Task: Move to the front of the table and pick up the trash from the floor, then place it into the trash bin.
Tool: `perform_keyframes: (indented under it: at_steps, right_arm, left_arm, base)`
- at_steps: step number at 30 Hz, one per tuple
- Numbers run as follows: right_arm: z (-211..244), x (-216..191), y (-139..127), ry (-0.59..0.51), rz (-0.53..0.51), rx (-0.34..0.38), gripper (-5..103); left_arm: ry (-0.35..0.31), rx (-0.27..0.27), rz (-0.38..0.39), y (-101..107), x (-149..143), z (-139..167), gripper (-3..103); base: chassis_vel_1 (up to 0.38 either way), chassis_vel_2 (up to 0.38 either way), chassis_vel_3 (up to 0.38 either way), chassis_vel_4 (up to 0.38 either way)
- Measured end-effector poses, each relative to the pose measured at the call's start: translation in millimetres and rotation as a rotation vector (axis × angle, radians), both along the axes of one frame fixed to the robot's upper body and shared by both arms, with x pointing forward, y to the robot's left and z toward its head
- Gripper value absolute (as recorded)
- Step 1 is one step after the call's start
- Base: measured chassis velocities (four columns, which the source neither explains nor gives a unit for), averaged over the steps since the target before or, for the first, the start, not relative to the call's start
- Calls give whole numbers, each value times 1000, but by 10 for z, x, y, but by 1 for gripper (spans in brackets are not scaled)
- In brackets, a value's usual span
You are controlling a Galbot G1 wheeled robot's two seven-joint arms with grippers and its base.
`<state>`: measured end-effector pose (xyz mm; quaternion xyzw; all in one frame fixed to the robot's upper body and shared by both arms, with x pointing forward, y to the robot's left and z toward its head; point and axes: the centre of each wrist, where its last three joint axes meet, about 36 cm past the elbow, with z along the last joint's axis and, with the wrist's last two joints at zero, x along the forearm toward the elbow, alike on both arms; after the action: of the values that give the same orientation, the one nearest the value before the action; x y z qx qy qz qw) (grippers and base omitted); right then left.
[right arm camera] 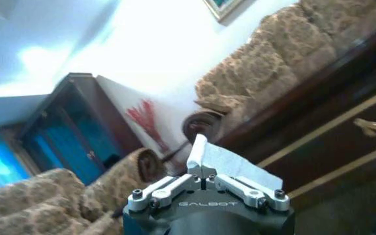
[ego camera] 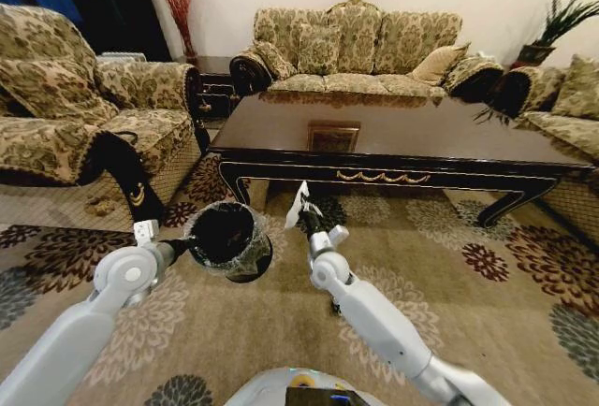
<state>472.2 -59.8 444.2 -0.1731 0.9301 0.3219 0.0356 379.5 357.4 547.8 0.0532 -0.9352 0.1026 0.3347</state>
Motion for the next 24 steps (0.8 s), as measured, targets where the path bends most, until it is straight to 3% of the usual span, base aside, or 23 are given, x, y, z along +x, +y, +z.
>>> perform_keyframes:
  at_steps: [24]
  right_arm:
    - [719,-109,568,-191,276,-5,0]
  left_arm:
    - [15,-22,-12,-47,192,-80,1]
  base:
    - [0,0,0,0]
